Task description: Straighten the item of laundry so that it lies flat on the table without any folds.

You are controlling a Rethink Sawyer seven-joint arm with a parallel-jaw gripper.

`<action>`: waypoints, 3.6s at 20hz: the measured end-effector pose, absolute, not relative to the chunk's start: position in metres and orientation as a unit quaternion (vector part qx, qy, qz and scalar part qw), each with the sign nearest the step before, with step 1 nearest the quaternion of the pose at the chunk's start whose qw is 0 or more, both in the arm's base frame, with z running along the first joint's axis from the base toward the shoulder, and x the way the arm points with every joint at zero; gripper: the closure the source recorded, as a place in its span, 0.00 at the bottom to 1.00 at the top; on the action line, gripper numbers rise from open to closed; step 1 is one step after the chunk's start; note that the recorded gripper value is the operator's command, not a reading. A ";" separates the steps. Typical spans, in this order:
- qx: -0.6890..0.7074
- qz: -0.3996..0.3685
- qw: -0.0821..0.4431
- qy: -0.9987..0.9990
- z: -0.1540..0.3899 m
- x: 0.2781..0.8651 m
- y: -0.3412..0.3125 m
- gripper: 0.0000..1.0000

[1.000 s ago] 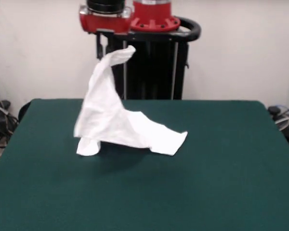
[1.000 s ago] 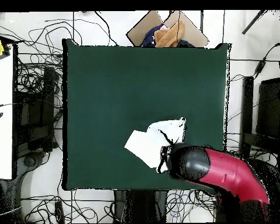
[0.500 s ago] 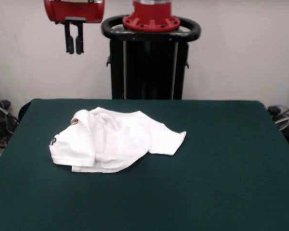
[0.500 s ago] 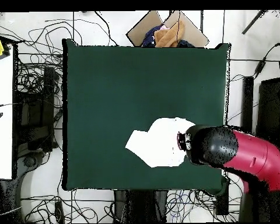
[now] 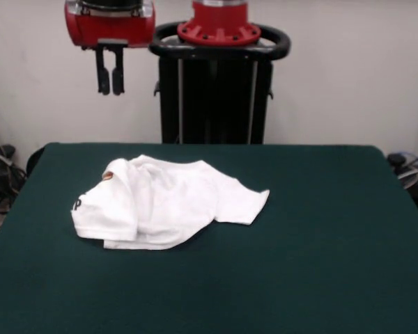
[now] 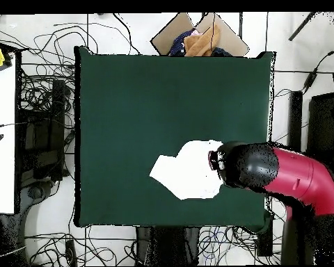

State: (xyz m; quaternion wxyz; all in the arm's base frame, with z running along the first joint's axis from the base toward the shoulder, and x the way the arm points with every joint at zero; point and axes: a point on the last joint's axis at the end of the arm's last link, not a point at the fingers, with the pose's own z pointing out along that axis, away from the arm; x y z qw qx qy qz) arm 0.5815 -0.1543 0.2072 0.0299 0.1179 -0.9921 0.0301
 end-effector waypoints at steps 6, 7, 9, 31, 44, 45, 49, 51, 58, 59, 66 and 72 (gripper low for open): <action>0.164 0.055 -0.053 -0.983 0.165 0.609 -0.120 1.00; 0.176 0.061 -0.071 -0.980 0.157 0.613 -0.111 1.00; 0.201 0.071 -0.107 -0.971 0.140 0.622 -0.091 1.00; 0.217 0.086 -0.066 -0.970 0.021 0.560 -0.086 1.00; 0.204 0.043 -0.056 -0.976 -0.057 0.520 -0.075 1.00; 0.203 0.043 -0.058 -0.976 -0.056 0.520 -0.076 0.00; 0.197 0.052 -0.065 -0.977 -0.055 0.522 -0.086 0.00; 0.198 0.052 -0.065 -0.977 -0.055 0.523 -0.086 0.00; 0.198 0.052 -0.065 -0.977 -0.056 0.523 -0.086 0.00; 0.198 0.052 -0.066 -0.977 -0.056 0.523 -0.085 0.00; 0.204 0.050 -0.062 -0.976 -0.058 0.521 -0.073 1.00; 0.204 0.050 -0.059 -0.976 -0.057 0.522 -0.066 1.00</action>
